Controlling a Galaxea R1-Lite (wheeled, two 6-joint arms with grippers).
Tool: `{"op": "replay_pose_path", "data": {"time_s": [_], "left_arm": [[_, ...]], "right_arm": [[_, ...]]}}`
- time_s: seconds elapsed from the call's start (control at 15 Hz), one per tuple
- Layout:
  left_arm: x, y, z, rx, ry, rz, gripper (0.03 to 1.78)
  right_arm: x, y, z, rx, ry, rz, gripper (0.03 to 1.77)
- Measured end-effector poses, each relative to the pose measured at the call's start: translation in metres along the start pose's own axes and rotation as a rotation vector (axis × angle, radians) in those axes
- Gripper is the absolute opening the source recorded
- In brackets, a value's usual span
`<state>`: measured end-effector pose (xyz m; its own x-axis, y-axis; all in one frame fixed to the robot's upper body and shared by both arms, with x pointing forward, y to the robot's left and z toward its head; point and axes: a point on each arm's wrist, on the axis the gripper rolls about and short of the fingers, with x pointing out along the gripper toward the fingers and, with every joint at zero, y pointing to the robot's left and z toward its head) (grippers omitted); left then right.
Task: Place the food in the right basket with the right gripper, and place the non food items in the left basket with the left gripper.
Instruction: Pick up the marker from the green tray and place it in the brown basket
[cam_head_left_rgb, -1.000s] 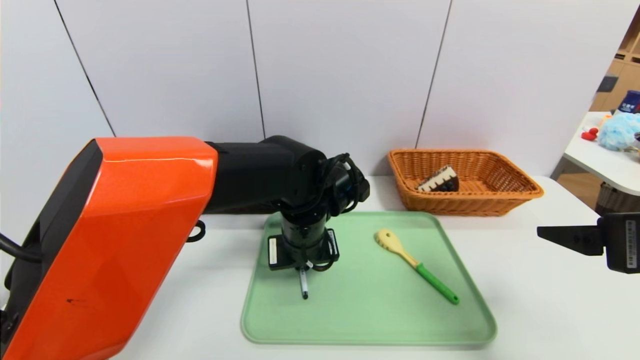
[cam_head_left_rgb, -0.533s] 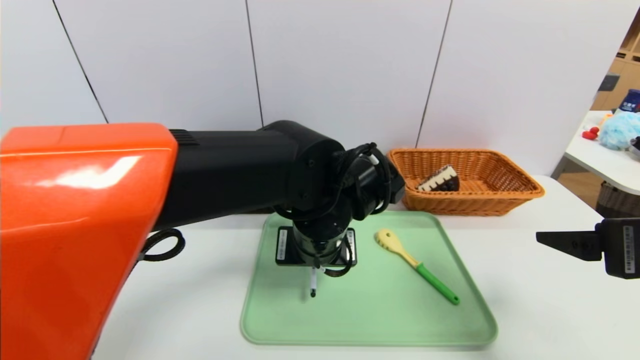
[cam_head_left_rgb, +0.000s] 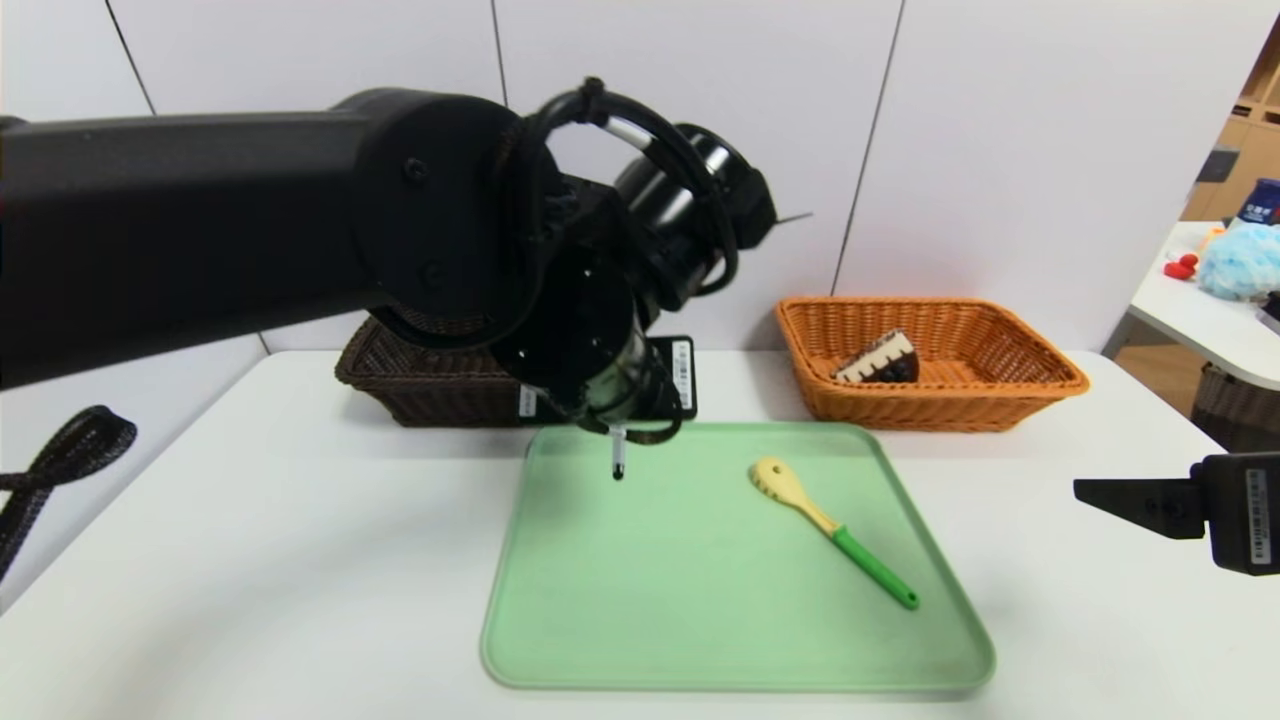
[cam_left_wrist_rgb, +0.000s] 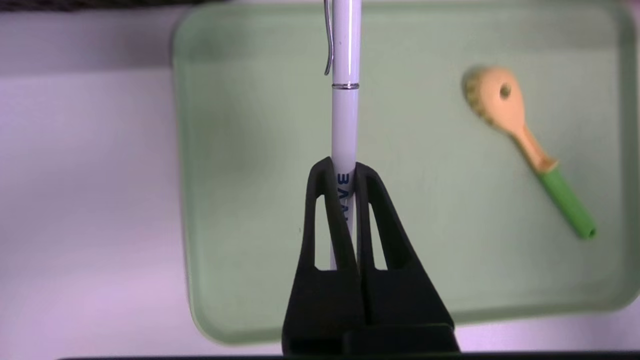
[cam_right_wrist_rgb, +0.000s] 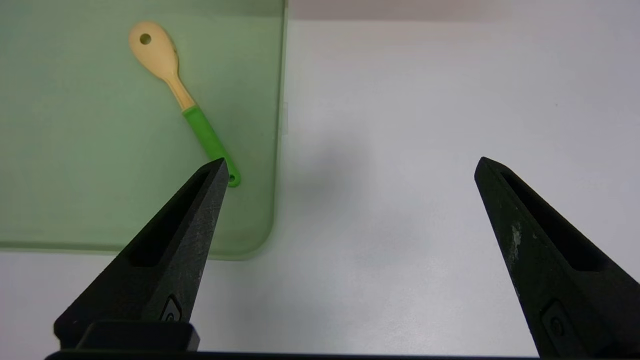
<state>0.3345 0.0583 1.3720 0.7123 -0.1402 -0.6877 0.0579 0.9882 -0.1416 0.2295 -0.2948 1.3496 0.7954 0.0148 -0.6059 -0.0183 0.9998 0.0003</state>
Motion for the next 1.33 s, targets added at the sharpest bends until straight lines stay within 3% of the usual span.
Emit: {"op": "replay_pose_path", "data": {"time_s": [0.2, 0.47, 0.73, 1.2, 1.33], "left_arm": [[0.0, 0.026, 0.033, -0.069, -0.11, 0.006, 0.05], [0.016, 0.076, 0.077, -0.144, -0.24, 0.083, 0.05], [0.048, 0.115, 0.103, -0.228, -0.31, 0.159, 0.05], [0.1, 0.135, 0.102, -0.23, -0.257, 0.246, 0.05], [0.106, 0.138, 0.101, -0.231, -0.247, 0.257, 0.43]], "right_arm": [[0.0, -0.001, -0.003, -0.001, 0.004, -0.001, 1.7], [0.0, -0.001, -0.007, -0.003, 0.011, -0.002, 1.7], [-0.002, -0.002, -0.008, -0.004, 0.009, -0.002, 1.7], [-0.005, -0.003, -0.012, -0.005, 0.004, 0.004, 1.7], [-0.006, -0.003, -0.012, -0.002, -0.003, 0.006, 1.7]]}}
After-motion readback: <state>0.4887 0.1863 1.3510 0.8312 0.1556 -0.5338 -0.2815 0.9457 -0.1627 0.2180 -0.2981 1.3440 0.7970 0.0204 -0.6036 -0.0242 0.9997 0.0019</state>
